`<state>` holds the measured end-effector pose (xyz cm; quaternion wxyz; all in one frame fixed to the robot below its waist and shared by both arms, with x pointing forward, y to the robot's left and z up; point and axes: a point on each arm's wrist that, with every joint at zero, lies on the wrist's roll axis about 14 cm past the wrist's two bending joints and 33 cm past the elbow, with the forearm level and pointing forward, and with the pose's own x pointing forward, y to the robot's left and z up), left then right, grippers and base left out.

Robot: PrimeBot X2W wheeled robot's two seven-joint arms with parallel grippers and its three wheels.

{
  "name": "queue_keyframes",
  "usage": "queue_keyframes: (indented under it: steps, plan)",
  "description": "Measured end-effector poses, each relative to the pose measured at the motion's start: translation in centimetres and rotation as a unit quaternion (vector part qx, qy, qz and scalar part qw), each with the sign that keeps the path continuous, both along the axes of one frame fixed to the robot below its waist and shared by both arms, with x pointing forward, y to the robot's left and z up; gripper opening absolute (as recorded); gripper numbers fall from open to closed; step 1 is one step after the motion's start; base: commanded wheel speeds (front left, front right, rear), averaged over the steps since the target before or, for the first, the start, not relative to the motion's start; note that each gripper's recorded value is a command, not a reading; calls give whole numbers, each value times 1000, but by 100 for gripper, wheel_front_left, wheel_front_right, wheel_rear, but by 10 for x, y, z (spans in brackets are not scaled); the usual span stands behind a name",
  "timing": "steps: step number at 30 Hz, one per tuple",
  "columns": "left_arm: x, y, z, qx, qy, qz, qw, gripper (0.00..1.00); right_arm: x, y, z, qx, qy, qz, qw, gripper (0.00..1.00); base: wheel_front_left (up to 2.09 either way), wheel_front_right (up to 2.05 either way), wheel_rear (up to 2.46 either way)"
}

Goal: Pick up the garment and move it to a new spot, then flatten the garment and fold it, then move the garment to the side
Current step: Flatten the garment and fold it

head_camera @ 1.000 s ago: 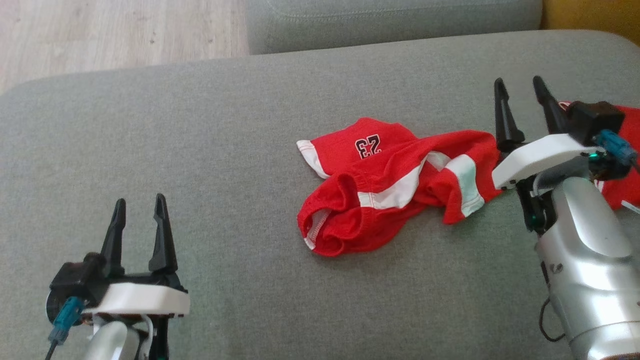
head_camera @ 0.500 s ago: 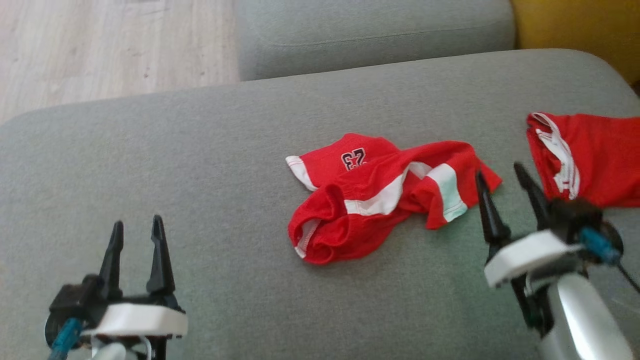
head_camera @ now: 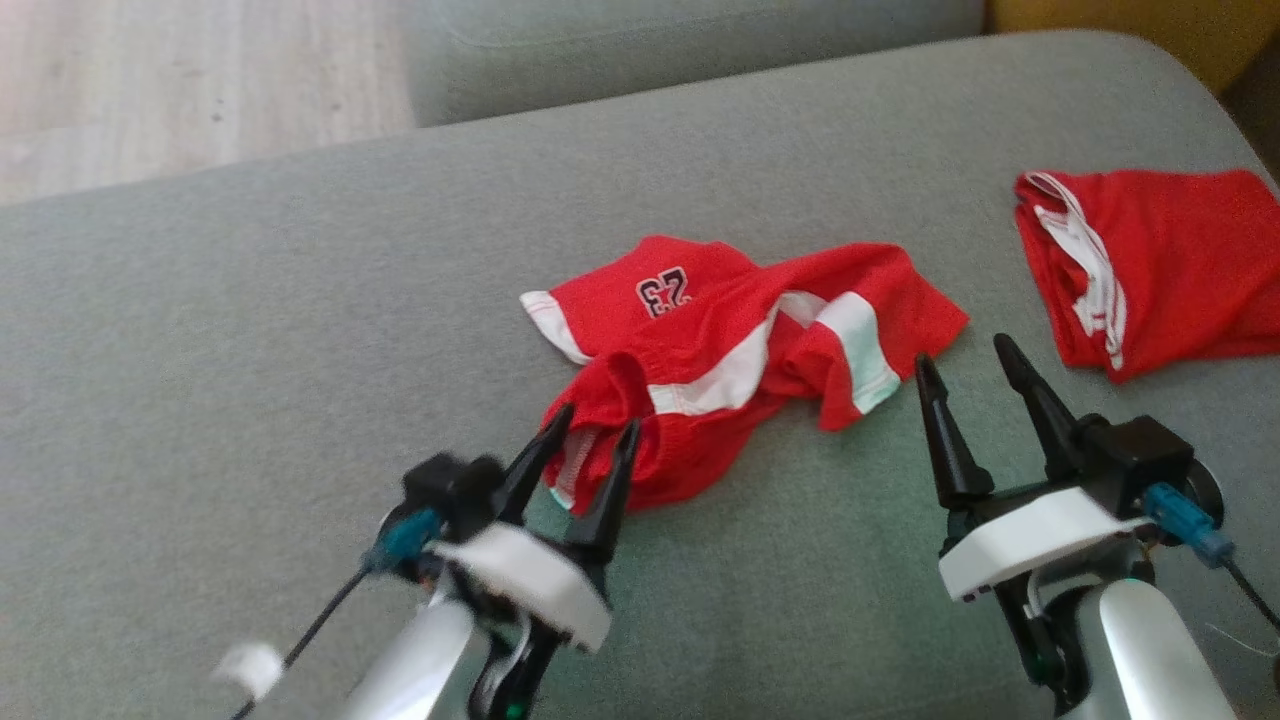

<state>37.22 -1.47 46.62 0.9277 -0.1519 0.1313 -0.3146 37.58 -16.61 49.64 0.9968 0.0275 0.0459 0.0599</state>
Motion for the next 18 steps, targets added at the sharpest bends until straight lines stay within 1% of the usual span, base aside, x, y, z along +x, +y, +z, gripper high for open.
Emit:
queue_keyframes:
  steps: [2,3,9,14,15,16,18]
  plan:
    - [3,-21,-1,-8,18,-27,999,100,-1,-1,-3,0,5,-2,1000,100,0,0,0]
    - [7,-34,-6,-9,40,-47,998,100,-3,-4,-7,0,11,-7,1000,100,0,0,0]
    - [7,-58,-27,-10,113,-84,990,100,-8,-16,-15,0,24,-28,999,100,0,0,0]
    - [7,-72,-35,-9,136,-103,985,100,-11,-24,-17,5,26,-44,999,100,0,0,0]
    - [7,-76,-36,-1,135,-111,985,34,-13,-26,-17,5,24,-48,999,100,0,0,0]
    - [7,-78,-34,0,129,-113,985,0,-13,-27,-17,5,23,-49,999,100,0,0,0]
    - [9,-79,-30,7,109,-117,987,0,-13,-27,-15,6,19,-49,999,100,0,0,0]
